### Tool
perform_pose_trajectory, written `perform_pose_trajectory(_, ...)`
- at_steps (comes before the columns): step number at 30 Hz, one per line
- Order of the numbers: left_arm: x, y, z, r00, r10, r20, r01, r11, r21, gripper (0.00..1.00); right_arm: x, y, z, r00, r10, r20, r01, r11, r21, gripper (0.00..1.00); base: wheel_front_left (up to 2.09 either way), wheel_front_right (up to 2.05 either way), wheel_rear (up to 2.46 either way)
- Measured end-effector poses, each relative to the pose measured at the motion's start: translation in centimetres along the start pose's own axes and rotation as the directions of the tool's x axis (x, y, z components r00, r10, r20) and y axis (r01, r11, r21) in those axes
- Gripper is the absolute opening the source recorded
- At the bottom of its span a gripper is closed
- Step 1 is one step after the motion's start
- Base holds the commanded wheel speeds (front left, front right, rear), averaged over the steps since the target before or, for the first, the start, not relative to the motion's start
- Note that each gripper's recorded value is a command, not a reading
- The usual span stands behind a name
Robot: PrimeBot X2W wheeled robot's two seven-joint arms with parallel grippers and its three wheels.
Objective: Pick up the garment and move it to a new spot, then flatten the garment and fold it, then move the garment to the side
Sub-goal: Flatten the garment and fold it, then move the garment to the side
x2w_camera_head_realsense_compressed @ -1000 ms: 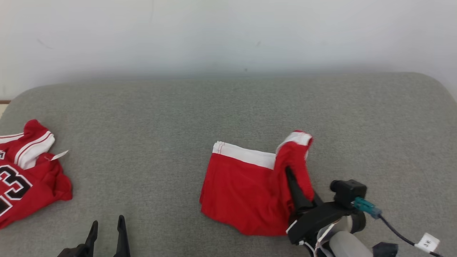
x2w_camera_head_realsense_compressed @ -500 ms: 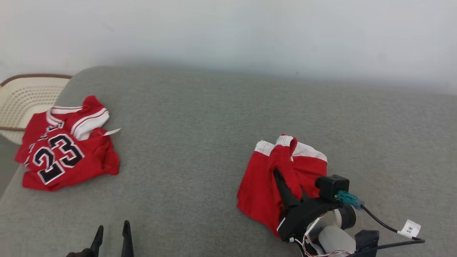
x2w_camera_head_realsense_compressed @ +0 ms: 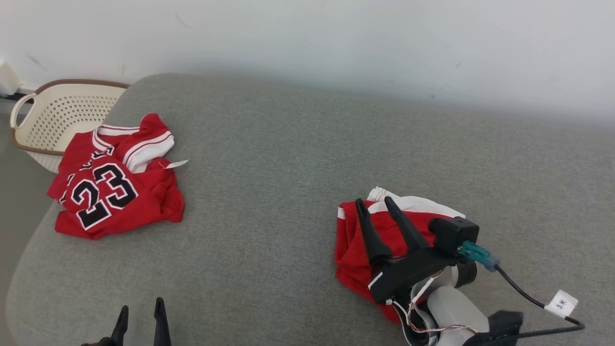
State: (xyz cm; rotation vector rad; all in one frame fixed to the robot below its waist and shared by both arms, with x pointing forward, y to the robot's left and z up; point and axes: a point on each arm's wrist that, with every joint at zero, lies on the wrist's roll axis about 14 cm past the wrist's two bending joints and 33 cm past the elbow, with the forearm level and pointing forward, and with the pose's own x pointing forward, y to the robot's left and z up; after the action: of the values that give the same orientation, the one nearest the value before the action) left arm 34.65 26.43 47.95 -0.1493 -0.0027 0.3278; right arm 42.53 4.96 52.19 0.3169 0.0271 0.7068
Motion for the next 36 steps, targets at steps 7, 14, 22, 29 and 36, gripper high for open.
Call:
perform_pose_trajectory(7,0.7,-1.9,-0.1,0.999,-0.050,-0.002,0.050,0.999,-0.004,1.00,-2.3,-4.0,2.7,0.985,-0.137,0.103,0.134,0.990,0.040,1.00,0.00,0.00,0.00)
perform_pose_trajectory(14,1.1,-3.6,-0.5,0.995,-0.095,-0.011,0.095,0.995,-0.010,1.00,-6.3,-9.1,-1.0,0.953,-0.303,-0.012,0.303,0.953,0.019,1.00,0.00,0.00,0.00)
perform_pose_trajectory(22,1.0,-3.2,-0.8,0.996,-0.086,-0.021,0.086,0.996,-0.012,1.00,-7.0,-9.6,-4.6,0.938,-0.324,-0.126,0.330,0.943,0.030,1.00,0.00,0.00,0.00)
perform_pose_trajectory(29,0.5,-2.2,-0.6,0.998,-0.061,-0.018,0.061,0.998,-0.007,1.00,-7.0,-9.3,-7.4,0.921,-0.317,-0.225,0.332,0.943,0.032,1.00,0.00,0.00,0.00)
perform_pose_trajectory(36,0.0,-1.8,-0.5,0.998,-0.054,-0.015,0.054,0.999,-0.005,1.00,-6.7,-9.2,-7.6,0.918,-0.310,-0.247,0.323,0.946,0.016,0.00,0.00,0.00,0.00)
